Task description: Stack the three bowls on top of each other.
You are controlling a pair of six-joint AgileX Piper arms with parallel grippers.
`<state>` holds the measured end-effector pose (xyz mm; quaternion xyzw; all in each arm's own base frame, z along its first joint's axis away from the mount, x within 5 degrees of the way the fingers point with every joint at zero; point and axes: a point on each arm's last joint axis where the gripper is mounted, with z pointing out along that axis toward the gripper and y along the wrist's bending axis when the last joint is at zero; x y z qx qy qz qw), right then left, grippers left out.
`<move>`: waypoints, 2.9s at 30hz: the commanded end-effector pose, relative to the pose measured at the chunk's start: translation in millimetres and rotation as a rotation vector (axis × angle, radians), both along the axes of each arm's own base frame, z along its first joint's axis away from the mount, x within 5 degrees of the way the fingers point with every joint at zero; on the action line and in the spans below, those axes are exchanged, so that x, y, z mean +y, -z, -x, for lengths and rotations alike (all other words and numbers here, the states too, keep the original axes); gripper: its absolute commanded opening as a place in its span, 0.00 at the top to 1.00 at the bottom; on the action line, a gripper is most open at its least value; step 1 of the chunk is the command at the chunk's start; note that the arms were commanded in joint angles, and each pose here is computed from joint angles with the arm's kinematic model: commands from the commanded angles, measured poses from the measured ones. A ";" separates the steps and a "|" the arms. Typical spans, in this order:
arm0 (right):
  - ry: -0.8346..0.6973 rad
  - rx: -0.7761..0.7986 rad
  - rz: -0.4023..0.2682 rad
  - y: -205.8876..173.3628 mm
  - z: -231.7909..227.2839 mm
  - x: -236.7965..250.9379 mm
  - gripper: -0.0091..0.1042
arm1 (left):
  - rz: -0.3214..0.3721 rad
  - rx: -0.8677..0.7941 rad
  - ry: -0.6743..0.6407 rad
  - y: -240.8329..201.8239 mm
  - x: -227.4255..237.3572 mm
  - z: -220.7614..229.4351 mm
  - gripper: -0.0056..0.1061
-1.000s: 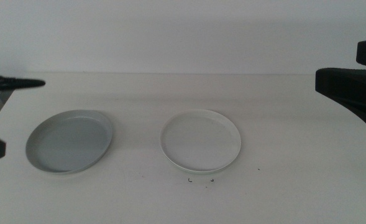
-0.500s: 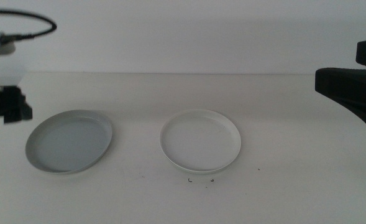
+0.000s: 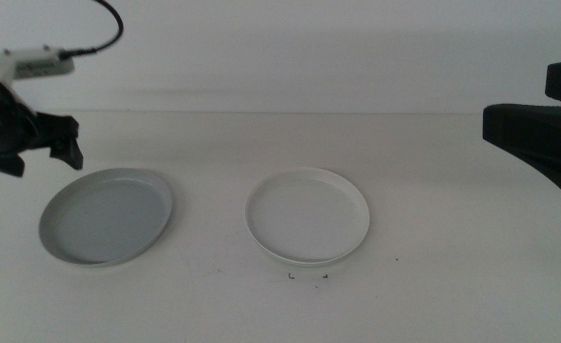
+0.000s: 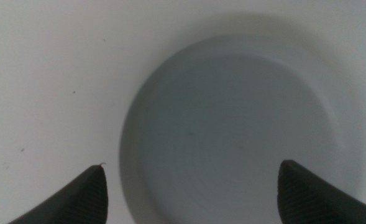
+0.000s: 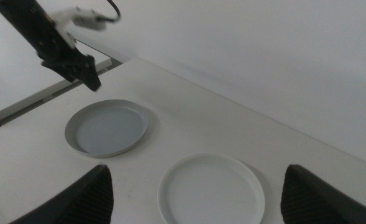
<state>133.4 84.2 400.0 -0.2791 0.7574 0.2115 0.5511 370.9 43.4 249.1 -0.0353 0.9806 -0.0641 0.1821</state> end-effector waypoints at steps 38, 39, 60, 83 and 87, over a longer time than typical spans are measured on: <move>0.007 -0.007 -0.005 -0.1 -0.1 -0.5 0.10 | -0.122 0.368 0.089 109.6 18.9 -18.2 0.97; 0.007 -0.007 -0.005 -0.1 -0.1 -0.5 0.10 | -0.122 0.374 0.090 104.7 18.7 -16.7 0.97; 0.009 -0.003 -0.011 -0.1 -0.1 -0.5 0.10 | 0.086 0.044 0.356 -33.6 -177.4 -58.4 0.97; 0.009 -0.003 -0.011 -0.1 -0.1 -0.5 0.10 | 0.085 0.135 0.472 20.7 -241.3 -56.2 0.97; 0.009 -0.003 -0.011 -0.1 -0.1 -0.5 0.10 | 0.064 0.150 0.475 26.6 -240.1 -57.3 0.97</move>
